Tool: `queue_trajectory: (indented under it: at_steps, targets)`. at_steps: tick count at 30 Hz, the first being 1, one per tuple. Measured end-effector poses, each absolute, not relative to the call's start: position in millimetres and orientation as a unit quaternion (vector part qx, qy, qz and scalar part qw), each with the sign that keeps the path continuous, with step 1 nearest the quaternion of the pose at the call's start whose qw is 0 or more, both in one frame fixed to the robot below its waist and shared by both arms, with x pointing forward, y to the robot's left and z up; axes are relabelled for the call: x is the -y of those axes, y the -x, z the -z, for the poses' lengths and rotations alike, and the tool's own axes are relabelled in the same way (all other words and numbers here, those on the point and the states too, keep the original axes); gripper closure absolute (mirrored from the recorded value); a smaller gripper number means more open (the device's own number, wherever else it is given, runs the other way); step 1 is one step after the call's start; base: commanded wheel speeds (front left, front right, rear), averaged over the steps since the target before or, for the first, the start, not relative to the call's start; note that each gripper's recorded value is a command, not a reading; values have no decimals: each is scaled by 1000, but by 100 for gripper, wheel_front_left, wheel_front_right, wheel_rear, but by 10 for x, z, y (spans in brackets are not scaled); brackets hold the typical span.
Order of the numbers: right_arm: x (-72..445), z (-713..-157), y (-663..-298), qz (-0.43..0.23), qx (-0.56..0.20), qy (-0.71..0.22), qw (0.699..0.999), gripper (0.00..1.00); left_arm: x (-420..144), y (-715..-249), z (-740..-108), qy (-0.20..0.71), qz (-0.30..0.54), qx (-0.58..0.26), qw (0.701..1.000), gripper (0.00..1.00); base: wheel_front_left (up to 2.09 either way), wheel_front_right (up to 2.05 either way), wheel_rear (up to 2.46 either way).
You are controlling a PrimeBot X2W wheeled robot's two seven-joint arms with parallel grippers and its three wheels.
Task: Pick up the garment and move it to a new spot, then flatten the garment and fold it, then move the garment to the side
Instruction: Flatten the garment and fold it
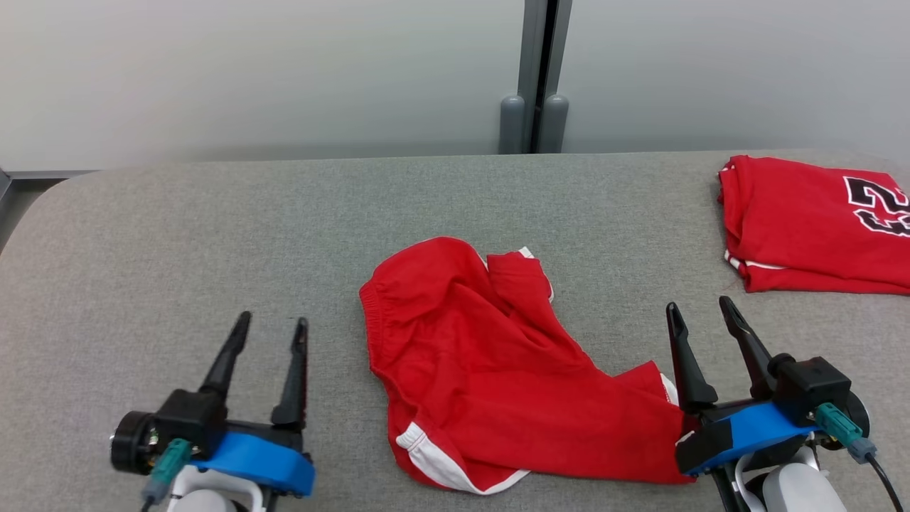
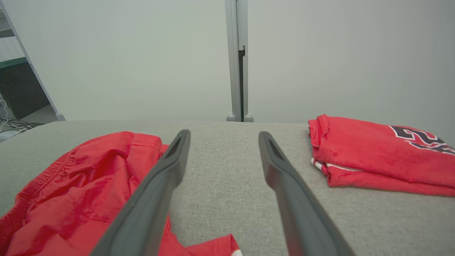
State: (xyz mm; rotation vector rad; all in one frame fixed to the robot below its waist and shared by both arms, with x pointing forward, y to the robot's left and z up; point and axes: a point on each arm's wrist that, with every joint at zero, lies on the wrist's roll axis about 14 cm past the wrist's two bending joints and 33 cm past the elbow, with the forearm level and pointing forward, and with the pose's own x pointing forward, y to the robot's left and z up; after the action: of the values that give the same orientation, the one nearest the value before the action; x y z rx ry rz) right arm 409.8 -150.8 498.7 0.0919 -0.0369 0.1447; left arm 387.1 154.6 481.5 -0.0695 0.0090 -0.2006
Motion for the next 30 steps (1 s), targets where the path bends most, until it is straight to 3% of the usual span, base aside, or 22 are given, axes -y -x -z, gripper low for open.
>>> queue_trajectory:
  at_steps: [7,15,30]
  targets:
    - [1544,-4991,-4065,-68,19,-45,997,0,-1002,-3855,-4842,29,196,-20,980,0,0,0,0]
    - [1668,-4978,-3986,-50,18,-43,998,0,-540,-3592,-4612,21,292,-101,951,0,0,0,0]
    - [1773,-4887,-3964,-35,6,-41,999,0,-398,-3073,-3843,24,340,-266,902,0,0,0,0]
